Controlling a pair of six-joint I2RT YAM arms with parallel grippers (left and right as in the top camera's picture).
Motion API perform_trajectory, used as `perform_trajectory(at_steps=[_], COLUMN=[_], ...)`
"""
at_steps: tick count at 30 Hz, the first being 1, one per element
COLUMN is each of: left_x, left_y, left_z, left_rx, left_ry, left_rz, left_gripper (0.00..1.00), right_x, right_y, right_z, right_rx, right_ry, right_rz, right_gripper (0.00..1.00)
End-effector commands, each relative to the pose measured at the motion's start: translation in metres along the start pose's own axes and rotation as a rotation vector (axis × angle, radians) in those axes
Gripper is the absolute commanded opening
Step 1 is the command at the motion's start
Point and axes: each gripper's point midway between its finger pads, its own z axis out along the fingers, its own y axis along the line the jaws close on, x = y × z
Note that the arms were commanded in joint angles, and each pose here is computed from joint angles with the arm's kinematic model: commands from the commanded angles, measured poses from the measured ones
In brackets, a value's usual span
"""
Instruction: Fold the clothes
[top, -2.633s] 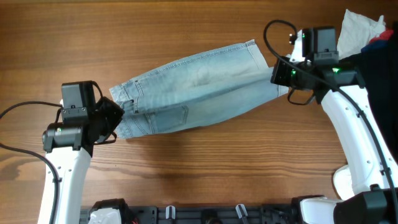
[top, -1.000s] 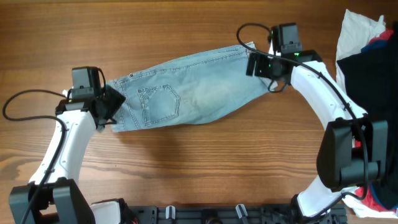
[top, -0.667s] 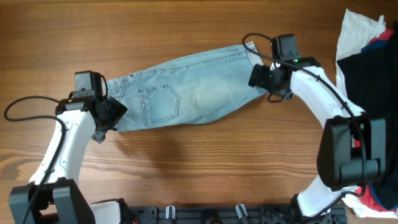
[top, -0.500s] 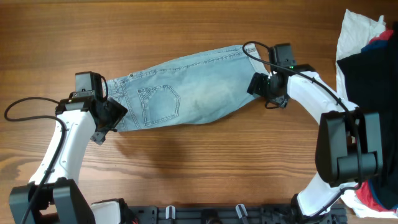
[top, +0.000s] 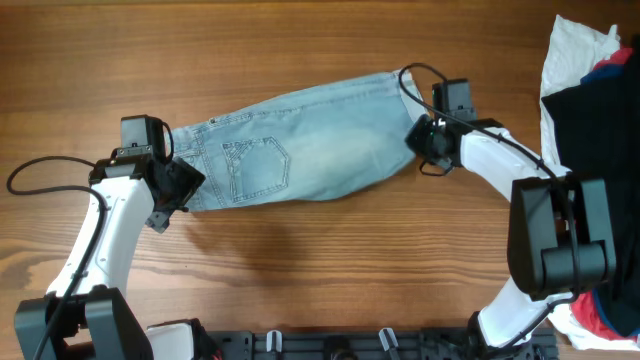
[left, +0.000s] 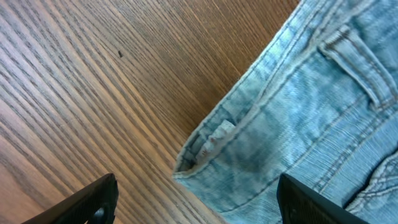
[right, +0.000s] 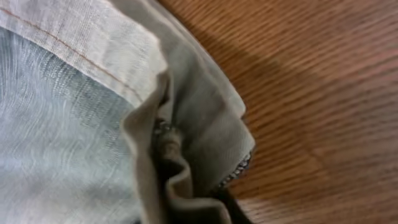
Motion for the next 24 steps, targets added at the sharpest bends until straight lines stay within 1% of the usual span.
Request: perform_trajectory(at_steps=[1,4,6,8,10,11,12,13,14,16,17,18,19,20,21,24], left_x=[-0.002,-0.002,-0.002,-0.002,-0.002,-0.002,-0.002,0.000,0.001,0.006,0.008,0.011,0.014,0.018,0.019,0.022], left_y=[0.000,0.000,-0.001,-0.001,-0.001,-0.001,-0.006,-0.020,-0.030,-0.053,-0.064,-0.072,-0.081,-0.088,-0.090,-0.089], left_z=[0.000,0.000,0.000,0.000,0.000,0.000,0.000,-0.001,-0.002,-0.007,-0.011,-0.014,-0.019,-0.023,-0.024,-0.023], left_rx=[-0.003,-0.002,-0.002,-0.002,-0.001,0.000,0.025,0.097,0.148,0.276,0.338,0.388,0.450,0.500,0.512,0.515], left_ry=[0.003,0.003,0.002,0.002,0.003,0.003,0.007,0.022,0.031,0.048,0.055,0.060,0.065,0.071,0.071,0.079], left_rz=[0.005,0.005,0.005,0.005,0.005,0.005,0.043,0.133,0.180,0.294,0.345,0.387,0.445,0.498,0.520,0.530], left_gripper=[0.82,0.82,0.82,0.83,0.89,0.90,0.90,0.89,0.90,0.91,0.92,0.93,0.93,0.95,0.96,0.97], right_x=[0.014,0.014,0.012,0.012,0.012,0.011,0.010,0.010,0.010,0.012,0.012,0.012,0.010,0.009,0.008,0.006], right_y=[-0.041,-0.085,-0.118,-0.135,-0.142,-0.142,-0.141,-0.137,-0.135,-0.126,-0.124,-0.123,-0.120,-0.117,-0.113,-0.100], right_z=[0.003,-0.016,-0.041,-0.063,-0.077,-0.081,-0.084,-0.086,-0.087,-0.091,-0.096,-0.101,-0.108,-0.117,-0.124,-0.142], right_rx=[0.159,0.337,0.460,0.509,0.522,0.518,0.508,0.489,0.471,0.422,0.408,0.403,0.390,0.373,0.348,0.269], right_ry=[0.035,0.031,0.018,0.028,0.031,0.032,0.032,0.042,0.054,0.080,0.078,0.070,0.055,0.038,0.026,-0.006], right_rz=[0.038,0.109,0.168,0.201,0.208,0.186,0.153,0.115,0.085,0.022,0.009,0.009,0.009,0.003,-0.016,-0.043], right_gripper=[0.04,0.04,0.04,0.04,0.04,0.05,0.10,0.24,0.30,0.49,0.65,0.76,0.99,0.99,0.99,0.99])
